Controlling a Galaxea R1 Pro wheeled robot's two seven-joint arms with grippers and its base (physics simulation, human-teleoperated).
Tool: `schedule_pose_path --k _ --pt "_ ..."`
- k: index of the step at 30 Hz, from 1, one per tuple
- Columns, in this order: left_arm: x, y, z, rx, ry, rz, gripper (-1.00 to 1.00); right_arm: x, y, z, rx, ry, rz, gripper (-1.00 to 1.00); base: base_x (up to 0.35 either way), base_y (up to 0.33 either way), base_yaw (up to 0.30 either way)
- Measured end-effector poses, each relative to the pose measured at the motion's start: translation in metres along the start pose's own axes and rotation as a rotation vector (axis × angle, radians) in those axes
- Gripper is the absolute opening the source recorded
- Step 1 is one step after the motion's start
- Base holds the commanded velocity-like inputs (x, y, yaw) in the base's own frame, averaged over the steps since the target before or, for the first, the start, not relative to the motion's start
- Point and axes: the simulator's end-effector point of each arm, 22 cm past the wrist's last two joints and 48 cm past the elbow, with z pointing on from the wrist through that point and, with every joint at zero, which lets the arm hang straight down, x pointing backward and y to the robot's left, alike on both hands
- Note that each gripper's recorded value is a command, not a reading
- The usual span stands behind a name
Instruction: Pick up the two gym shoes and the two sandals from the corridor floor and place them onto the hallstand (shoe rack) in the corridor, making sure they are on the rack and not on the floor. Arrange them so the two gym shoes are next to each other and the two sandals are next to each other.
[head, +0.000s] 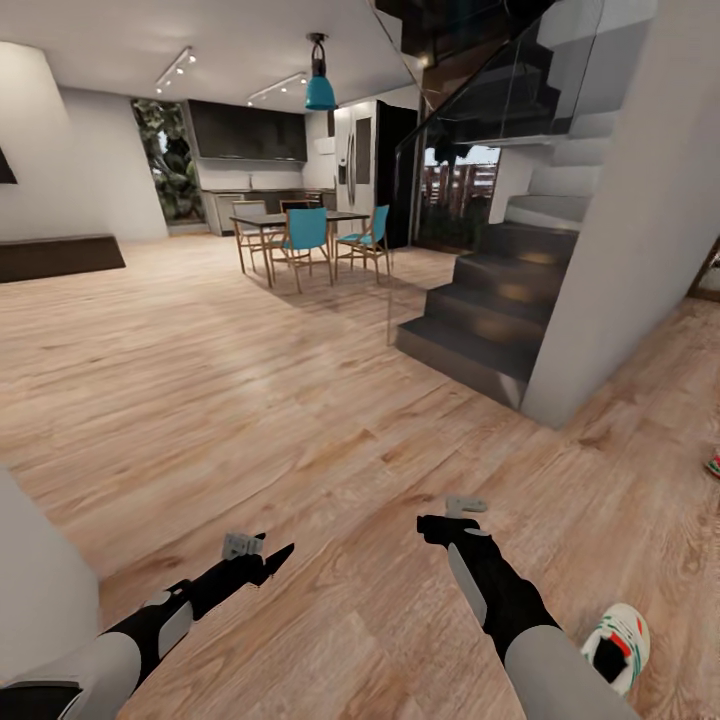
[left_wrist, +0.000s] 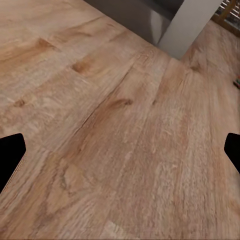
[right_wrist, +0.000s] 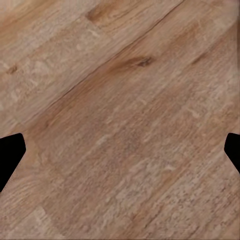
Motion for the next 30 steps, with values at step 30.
schedule_pose_path --k 30 --pt "0.0004 0.0002 0.0001 0.0 0.001 -0.001 1.0 0.0015 0.0001 0.0005 -0.001 0.004 0.0 1.0 0.051 0.039 -0.267"
